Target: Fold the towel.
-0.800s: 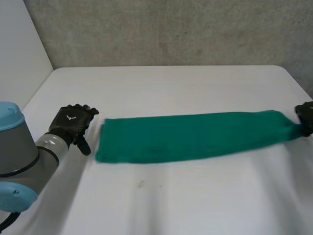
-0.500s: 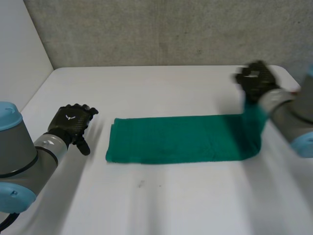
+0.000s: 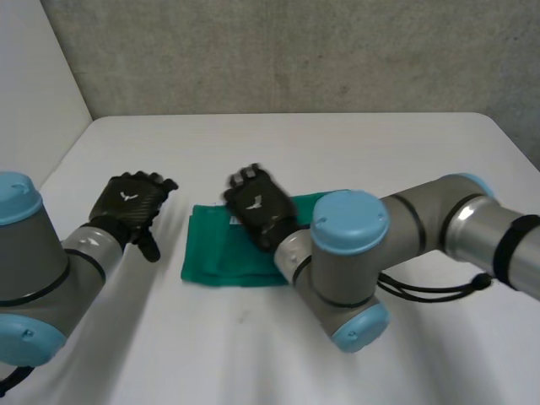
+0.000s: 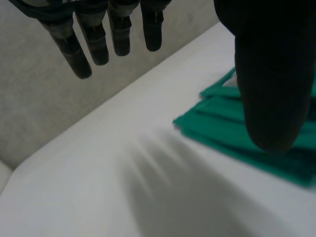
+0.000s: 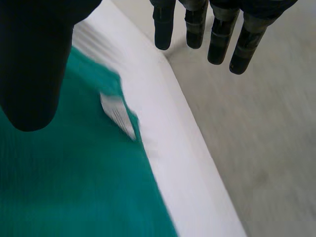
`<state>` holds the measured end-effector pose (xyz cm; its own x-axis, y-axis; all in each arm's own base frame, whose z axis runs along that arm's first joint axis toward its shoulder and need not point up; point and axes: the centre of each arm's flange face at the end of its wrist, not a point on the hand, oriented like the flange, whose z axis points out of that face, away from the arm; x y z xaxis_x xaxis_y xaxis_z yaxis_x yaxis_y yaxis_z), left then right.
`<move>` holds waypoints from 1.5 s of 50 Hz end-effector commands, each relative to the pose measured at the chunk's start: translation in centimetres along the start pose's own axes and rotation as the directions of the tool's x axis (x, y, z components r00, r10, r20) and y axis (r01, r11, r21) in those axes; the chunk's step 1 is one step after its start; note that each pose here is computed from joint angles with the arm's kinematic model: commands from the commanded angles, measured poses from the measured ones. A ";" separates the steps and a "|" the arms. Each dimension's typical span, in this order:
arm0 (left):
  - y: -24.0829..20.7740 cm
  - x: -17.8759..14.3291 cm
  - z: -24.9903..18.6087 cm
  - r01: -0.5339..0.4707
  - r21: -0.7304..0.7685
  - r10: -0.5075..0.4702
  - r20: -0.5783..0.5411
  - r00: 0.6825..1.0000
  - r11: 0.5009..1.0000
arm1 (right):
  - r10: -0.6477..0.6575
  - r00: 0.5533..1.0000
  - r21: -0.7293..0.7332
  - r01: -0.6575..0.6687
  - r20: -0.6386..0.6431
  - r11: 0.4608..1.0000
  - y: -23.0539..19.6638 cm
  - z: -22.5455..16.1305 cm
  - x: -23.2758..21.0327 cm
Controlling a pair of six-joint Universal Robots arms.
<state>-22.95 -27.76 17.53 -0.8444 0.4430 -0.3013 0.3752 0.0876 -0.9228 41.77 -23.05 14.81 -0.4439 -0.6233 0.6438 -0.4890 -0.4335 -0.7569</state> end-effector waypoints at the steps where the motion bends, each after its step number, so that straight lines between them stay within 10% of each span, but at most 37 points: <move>1: -3.1 4.5 -0.8 -0.013 0.118 0.030 -0.142 0.989 0.993 | 0.242 0.961 -0.236 -0.267 -0.133 0.934 3.9 -3.4 5.2; 18: -3.1 11.2 2.1 -0.011 0.099 0.035 -0.246 0.969 0.995 | 0.382 0.890 -0.396 -0.453 -0.249 0.798 11.7 -7.1 8.2; 28: -2.6 7.9 0.9 -0.004 0.042 0.010 -0.154 0.988 0.999 | 0.157 0.925 -0.369 -0.288 -0.346 0.883 11.1 -5.9 12.5; 35: -2.9 5.4 -0.2 0.011 0.038 -0.007 -0.093 0.996 0.999 | -0.060 0.982 -0.188 0.026 -0.179 0.982 1.8 -3.0 8.5; 45: -2.7 3.5 -0.4 0.044 0.021 -0.043 -0.011 0.999 0.999 | -0.103 0.971 0.065 0.091 0.216 0.994 -2.0 -2.7 -3.5; 55: -4.6 3.9 0.3 0.100 0.099 -0.098 -0.024 0.995 0.990 | 0.109 0.992 0.013 -0.110 0.060 0.994 -1.9 -2.1 1.3; 61: -6.1 6.7 1.2 0.230 0.137 -0.215 -0.112 0.970 0.963 | 0.407 0.910 -0.053 -0.412 -0.082 0.910 0.4 -1.9 7.0; 75: -1.8 12.2 4.9 0.244 -0.017 -0.242 -0.201 0.949 0.970 | 0.550 0.828 -0.327 -0.553 -0.109 0.766 6.0 -0.6 6.8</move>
<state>-34.84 -26.65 17.97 -0.8206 0.5715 -0.0043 0.0961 0.1307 -0.9867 35.96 -28.46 16.66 -0.6978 -0.6928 0.1820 -0.3430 0.1001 -0.9340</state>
